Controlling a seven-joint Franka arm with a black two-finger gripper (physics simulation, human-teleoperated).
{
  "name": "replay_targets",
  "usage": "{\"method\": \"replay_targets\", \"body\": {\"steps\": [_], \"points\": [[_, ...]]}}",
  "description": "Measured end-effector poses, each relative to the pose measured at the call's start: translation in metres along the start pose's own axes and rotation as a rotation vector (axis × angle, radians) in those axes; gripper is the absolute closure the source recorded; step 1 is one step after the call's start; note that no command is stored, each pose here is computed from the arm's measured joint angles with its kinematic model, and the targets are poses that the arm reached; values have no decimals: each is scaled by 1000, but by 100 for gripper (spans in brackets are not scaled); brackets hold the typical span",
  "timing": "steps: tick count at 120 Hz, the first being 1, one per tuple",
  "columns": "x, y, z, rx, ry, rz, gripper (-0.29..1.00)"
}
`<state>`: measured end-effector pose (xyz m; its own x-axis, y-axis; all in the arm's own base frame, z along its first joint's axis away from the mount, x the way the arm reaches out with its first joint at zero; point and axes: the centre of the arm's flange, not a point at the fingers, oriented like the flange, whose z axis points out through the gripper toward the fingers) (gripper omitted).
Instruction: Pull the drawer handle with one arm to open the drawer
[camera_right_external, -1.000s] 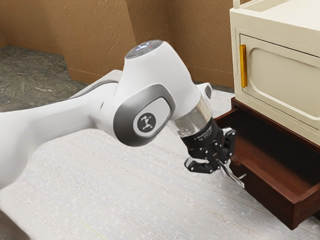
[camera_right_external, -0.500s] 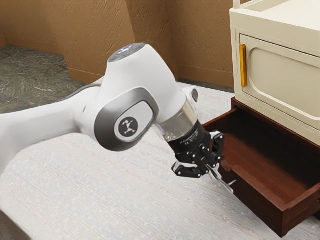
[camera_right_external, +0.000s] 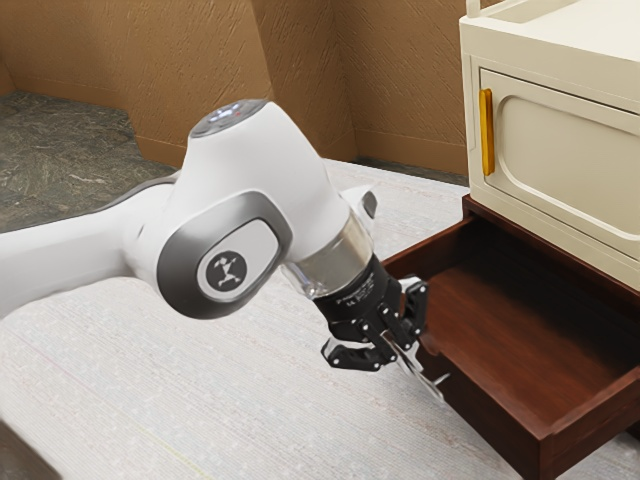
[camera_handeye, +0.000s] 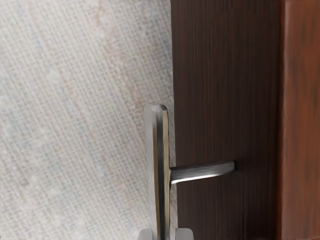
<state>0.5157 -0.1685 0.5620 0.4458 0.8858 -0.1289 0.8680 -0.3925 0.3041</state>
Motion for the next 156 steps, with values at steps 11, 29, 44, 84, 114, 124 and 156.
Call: {"method": "replay_targets", "body": {"steps": [11,29,44,84,114,124,156], "points": [[0,-1,0,1,2,1,79],[-1,0,0,1,4,3,77],[-22,2,2,0,-10,43,68],[-27,4,-26,-48,27,87,59],[14,13,-191,-72,138,15,31],[64,-13,-192,47,157,-110,21],[87,-44,-150,271,154,-215,6]]}}
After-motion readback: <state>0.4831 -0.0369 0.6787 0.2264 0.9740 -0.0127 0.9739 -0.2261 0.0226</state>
